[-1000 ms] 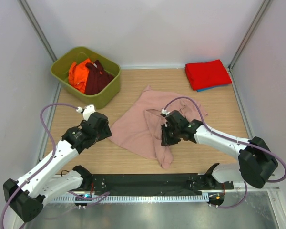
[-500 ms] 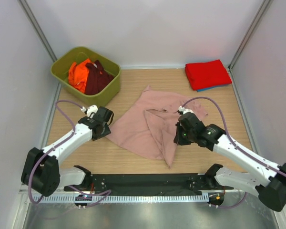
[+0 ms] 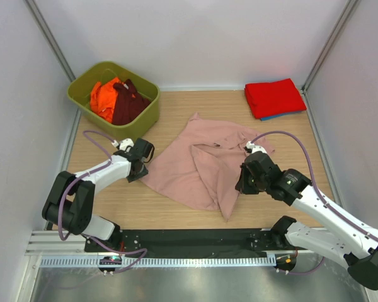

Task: Fold and stack the t-shirts
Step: Flatten the tshirt out

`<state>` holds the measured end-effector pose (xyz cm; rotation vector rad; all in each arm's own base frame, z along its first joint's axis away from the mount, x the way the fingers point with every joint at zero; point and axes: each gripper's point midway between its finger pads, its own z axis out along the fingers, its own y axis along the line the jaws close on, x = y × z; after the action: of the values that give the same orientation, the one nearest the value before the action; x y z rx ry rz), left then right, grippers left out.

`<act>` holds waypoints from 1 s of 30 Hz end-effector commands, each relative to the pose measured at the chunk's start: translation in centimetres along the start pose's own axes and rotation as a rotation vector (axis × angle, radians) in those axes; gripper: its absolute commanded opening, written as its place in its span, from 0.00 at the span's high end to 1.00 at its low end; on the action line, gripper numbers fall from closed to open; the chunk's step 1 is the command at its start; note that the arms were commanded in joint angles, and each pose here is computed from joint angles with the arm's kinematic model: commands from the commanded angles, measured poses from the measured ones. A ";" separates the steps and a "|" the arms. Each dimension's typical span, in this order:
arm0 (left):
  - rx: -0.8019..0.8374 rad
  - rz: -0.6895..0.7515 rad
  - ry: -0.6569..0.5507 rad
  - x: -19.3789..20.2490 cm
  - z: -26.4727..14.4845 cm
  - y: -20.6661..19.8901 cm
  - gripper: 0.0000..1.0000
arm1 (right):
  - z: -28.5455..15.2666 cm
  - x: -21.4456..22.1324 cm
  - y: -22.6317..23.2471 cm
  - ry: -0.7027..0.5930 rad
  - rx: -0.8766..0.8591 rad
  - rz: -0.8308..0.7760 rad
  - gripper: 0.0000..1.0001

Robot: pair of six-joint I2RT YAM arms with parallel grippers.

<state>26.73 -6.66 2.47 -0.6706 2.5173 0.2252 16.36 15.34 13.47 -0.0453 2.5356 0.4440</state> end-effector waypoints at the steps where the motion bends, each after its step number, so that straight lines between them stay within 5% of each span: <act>1: -0.002 -0.047 -0.088 -2.2 0.4 -0.6 0.63 | -0.7 -0.9 0.3 -0.036 -0.015 0.012 0.99; 6: -0.018 -0.047 -0.127 -3.5 -0.8 -0.1 1.00 | -2.4 -2.3 -0.2 -0.105 0.016 0.033 0.99; 12: 0.103 -0.129 -0.189 -4.0 -4.9 1.5 1.00 | -6.8 -5.3 -2.2 -0.245 0.118 0.073 0.99; 15: 0.217 -0.171 -0.121 -1.1 -5.4 1.5 0.99 | -8.5 -6.2 -2.5 -0.294 0.122 0.089 0.99; 17: 0.337 -0.222 -0.117 -0.5 -6.6 0.7 0.95 | -9.1 -6.4 -2.5 -0.310 0.115 0.093 0.99; 23: 0.371 -0.285 -0.108 1.7 -7.6 3.2 0.44 | -9.3 -6.4 -2.2 -0.304 0.098 0.089 0.99; 26: 0.340 -0.275 -0.198 -0.3 -8.2 4.0 0.38 | -8.8 -6.3 -1.5 -0.294 0.068 0.089 0.99; 30: 0.291 -0.205 -0.190 -1.3 -7.6 3.1 0.49 | -8.8 -6.4 -1.0 -0.288 0.048 0.090 0.99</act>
<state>21.06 -5.93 8.67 -0.7718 2.2354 -0.2119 16.74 10.47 22.53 0.1213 2.3015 0.3453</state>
